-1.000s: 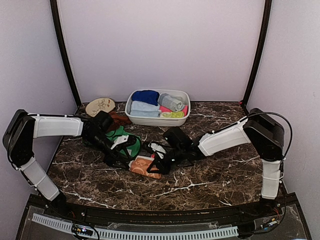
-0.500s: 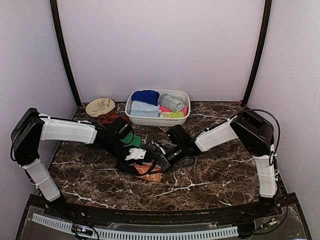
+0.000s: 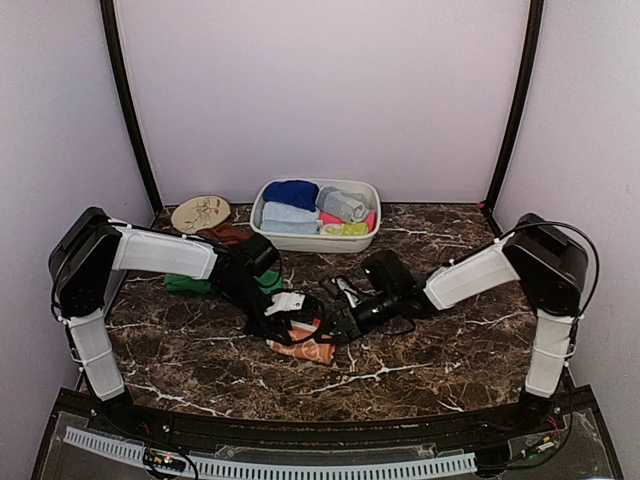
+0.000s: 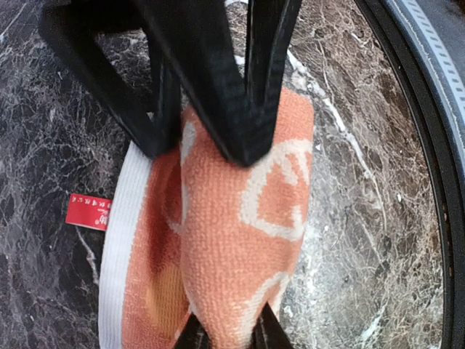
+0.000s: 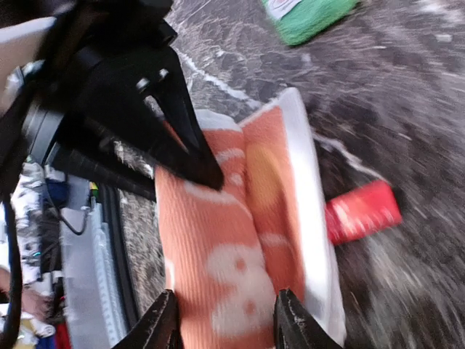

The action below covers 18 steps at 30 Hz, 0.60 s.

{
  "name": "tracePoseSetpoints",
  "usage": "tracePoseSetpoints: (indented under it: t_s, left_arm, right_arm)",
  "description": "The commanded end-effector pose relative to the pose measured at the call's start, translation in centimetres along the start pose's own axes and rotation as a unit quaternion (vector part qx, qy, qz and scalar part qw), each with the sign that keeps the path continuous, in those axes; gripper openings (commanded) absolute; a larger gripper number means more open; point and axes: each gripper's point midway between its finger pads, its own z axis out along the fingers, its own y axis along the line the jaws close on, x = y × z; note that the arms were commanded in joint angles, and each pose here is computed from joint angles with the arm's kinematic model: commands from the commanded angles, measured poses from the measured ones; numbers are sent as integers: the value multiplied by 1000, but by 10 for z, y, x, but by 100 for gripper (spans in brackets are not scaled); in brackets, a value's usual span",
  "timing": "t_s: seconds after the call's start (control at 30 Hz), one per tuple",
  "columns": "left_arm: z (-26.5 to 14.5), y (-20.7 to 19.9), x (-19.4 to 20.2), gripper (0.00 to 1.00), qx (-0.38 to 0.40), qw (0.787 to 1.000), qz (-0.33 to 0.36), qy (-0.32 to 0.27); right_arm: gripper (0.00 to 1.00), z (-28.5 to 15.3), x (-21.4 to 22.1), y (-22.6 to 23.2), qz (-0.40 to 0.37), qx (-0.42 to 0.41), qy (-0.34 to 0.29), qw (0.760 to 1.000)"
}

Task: Roll the towels
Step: Roll the towel at the center of the board.

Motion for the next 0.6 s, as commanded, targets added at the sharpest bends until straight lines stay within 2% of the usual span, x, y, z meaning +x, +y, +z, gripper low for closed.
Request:
tracePoseSetpoints:
  t_s: [0.0,0.1,0.23,0.3,0.4,0.57]
  left_arm:
    - [14,-26,30,10,81,992,-87,39]
    - [17,-24,34,8,102,988,-110,48]
    - [19,-19,35,8,117,983,-129,56]
    - [21,-19,36,8,127,980,-138,64]
    - [24,-16,40,8,136,977,-144,78]
    - [30,-11,47,9,142,972,-155,102]
  right_arm:
    - [48,-44,-32,-8,-118,115,-124,979]
    - [52,-63,-28,1,-195,168,-143,956]
    - [53,-67,-5,22,-325,246,-110,906]
    - [53,-57,9,34,-392,291,-71,870]
    - [53,-49,14,51,-479,349,-45,804]
    - [54,-23,14,65,-573,387,3,722]
